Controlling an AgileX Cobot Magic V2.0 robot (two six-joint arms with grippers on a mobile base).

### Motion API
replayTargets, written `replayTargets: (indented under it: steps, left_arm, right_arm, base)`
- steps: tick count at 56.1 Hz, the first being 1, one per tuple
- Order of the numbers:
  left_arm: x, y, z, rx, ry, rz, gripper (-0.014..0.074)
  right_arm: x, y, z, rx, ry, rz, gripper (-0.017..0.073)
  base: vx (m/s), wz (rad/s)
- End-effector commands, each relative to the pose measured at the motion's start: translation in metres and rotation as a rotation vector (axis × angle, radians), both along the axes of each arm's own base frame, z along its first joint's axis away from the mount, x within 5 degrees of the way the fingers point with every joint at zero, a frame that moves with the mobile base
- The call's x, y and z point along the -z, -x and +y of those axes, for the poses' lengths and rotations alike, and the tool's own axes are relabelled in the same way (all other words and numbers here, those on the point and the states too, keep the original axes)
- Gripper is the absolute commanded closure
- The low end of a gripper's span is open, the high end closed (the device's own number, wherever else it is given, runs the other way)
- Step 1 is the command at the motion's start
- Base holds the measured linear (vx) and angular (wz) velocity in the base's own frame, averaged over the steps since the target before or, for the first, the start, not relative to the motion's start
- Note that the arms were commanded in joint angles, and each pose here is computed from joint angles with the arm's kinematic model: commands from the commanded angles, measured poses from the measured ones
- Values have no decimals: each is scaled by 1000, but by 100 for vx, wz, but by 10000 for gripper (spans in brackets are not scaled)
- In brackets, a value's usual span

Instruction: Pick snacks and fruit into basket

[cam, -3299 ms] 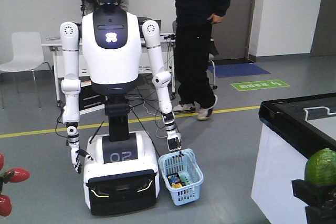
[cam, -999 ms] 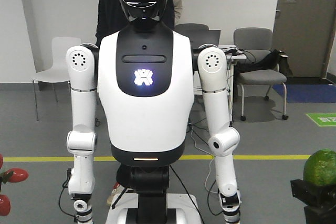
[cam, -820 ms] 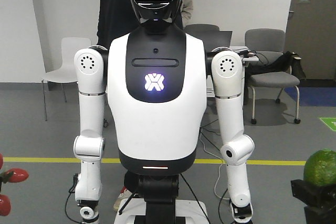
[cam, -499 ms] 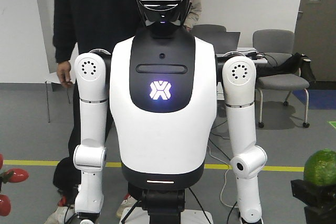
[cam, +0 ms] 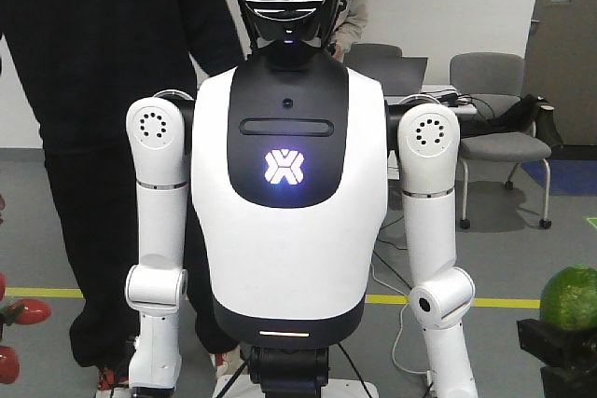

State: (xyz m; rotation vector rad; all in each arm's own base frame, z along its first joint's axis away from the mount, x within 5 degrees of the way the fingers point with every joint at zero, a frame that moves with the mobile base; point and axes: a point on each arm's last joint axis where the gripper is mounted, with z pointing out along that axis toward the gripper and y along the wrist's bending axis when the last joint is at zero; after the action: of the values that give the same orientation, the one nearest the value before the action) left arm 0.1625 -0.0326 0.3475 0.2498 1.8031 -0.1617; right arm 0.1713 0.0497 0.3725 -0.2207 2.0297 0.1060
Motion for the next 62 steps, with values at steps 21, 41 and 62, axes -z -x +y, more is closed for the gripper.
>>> replayTargets:
  steps: [21, 41, 62]
  left_arm:
    - [-17, 0, 3, -33, 28, -100, 594]
    - [-17, 0, 3, -33, 28, -100, 594]
    - [-17, 0, 3, -33, 28, -101, 594]
  right_arm:
    - [-18, -1, 0, -14, -14, -119, 568]
    - [-18, -1, 0, -14, -14, -119, 568]
    - [-18, -1, 0, -15, -15, -123, 568]
  base:
    - [0, 0]
    - [0, 0]
    - [0, 0]
